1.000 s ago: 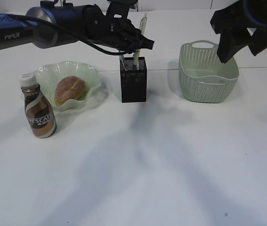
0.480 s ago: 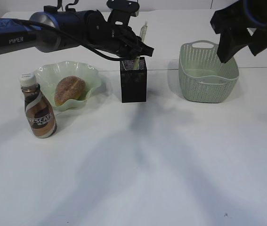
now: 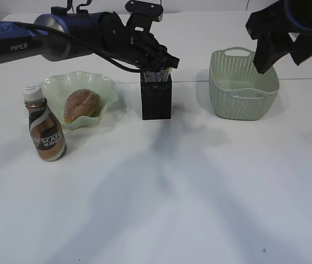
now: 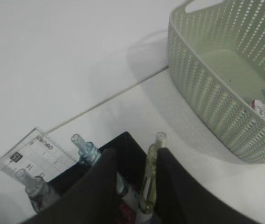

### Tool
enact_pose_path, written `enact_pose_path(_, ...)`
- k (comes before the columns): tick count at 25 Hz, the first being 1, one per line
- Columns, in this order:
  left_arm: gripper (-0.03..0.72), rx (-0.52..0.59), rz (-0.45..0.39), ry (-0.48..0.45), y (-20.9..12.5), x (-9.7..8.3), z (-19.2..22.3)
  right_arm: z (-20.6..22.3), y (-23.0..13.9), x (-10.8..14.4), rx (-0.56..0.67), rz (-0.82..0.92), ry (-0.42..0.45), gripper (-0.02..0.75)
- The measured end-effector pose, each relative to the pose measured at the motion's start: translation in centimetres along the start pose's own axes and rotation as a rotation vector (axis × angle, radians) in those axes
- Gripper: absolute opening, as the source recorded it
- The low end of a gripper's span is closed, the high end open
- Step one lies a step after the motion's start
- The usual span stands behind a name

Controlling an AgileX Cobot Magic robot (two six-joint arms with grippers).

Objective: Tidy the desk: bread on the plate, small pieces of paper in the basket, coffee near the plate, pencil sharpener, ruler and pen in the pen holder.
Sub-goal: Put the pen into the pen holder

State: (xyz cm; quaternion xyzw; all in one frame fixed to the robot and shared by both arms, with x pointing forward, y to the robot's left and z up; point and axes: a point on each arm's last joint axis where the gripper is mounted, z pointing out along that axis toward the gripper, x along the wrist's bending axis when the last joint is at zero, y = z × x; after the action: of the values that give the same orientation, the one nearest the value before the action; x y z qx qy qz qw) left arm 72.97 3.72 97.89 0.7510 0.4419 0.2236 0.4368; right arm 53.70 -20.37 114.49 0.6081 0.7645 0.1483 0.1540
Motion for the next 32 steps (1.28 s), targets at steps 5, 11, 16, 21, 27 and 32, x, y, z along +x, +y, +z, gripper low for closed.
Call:
enact_pose_path(5, 0.235, 0.014, 0.000, -0.003, -0.1, 0.0, 0.0, 0.0, 0.0, 0.0, 0.000, 0.000, 0.000, 0.496)
enact_pose_path(11, 0.254, 0.006, 0.056, 0.008, 1.6, -0.1, -1.8, 0.0, 0.0, 0.0, 0.000, 0.000, 0.000, 0.497)
enact_pose_path(16, 0.349, 0.027, 0.054, 0.022, 2.9, 0.5, -3.7, 0.0, 0.0, 0.0, 0.000, -0.023, 0.000, 0.498)
enact_pose_path(21, 0.400, 0.094, 0.009, 0.054, 3.5, 2.2, -5.4, 0.0, 0.0, 0.0, 0.000, -0.027, 0.000, 0.498)
enact_pose_path(27, 0.403, 0.129, 0.066, 0.162, 5.3, 3.7, -8.8, 0.0, 0.0, 0.0, 0.000, -0.031, 0.000, 0.498)
enact_pose_path(32, 0.403, 0.124, -0.001, 0.295, 6.9, 4.5, -11.9, 0.0, 0.0, 0.0, 0.000, -0.033, 0.000, 0.498)
